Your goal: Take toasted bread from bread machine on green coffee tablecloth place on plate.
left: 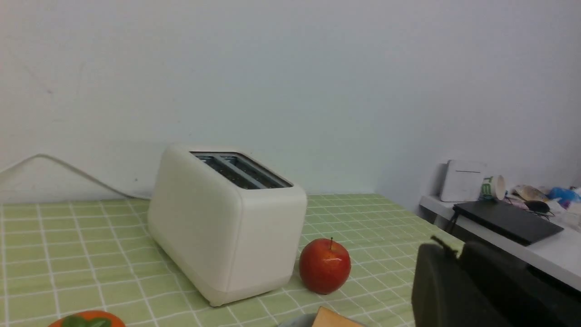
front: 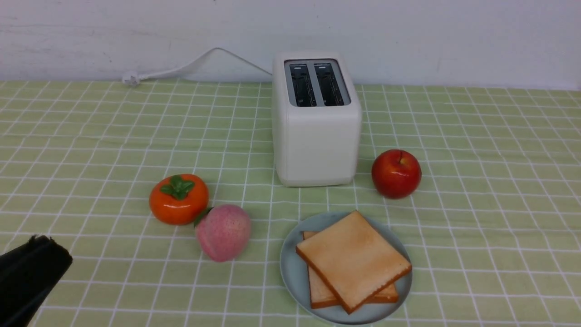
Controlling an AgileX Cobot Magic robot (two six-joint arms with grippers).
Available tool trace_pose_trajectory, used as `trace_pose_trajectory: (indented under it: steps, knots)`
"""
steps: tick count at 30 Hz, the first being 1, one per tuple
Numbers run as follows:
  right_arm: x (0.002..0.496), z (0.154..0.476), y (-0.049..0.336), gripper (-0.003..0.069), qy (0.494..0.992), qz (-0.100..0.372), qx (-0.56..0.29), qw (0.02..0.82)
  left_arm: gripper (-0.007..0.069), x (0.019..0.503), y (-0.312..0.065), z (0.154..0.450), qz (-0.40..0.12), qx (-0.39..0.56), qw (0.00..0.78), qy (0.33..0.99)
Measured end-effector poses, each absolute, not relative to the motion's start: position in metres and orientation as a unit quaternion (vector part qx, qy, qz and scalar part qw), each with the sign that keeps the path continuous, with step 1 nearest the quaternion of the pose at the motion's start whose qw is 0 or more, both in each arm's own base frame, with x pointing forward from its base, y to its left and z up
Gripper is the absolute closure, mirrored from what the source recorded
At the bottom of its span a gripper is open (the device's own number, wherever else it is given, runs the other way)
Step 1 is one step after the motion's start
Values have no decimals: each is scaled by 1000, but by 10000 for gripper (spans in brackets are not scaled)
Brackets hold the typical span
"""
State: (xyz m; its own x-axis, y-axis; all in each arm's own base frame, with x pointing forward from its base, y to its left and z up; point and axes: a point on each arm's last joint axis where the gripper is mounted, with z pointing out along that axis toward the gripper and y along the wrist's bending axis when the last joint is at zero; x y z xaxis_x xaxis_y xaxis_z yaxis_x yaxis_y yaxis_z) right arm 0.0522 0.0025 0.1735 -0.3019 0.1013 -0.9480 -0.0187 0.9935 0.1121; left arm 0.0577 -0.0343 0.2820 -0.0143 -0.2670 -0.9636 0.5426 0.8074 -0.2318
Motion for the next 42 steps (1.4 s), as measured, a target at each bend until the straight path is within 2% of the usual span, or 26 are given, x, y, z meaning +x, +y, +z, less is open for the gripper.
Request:
trace_pose_trajectory:
  steps: [2,4,13,19,22,27,31,32,37,42]
  knots:
    - [52,173,3,662,805,51,26,590,638,56,-37,282,-289,133,696,644]
    - [52,173,3,662,805,51,26,590,638,54,-40,281,-278,168,695,642]
    - [52,173,3,661,805,51,26,590,638,53,-43,274,-274,189,677,656]
    - [52,173,3,661,805,51,26,590,638,60,-38,261,-244,154,691,662]
    - [52,173,2,661,805,50,25,590,638,62,-32,255,-201,134,687,685]
    - [52,173,2,661,806,50,25,590,638,59,-16,243,-144,34,667,731]
    - [52,173,2,661,806,50,25,590,638,56,-8,228,-112,-19,664,739]
    - [52,173,2,661,806,50,25,590,638,56,-5,216,-100,-39,662,742]
    - [52,173,2,661,806,50,25,590,638,55,0,183,-87,-101,632,763]
    - [52,173,2,661,806,50,25,589,638,52,0,169,-80,-114,579,803]
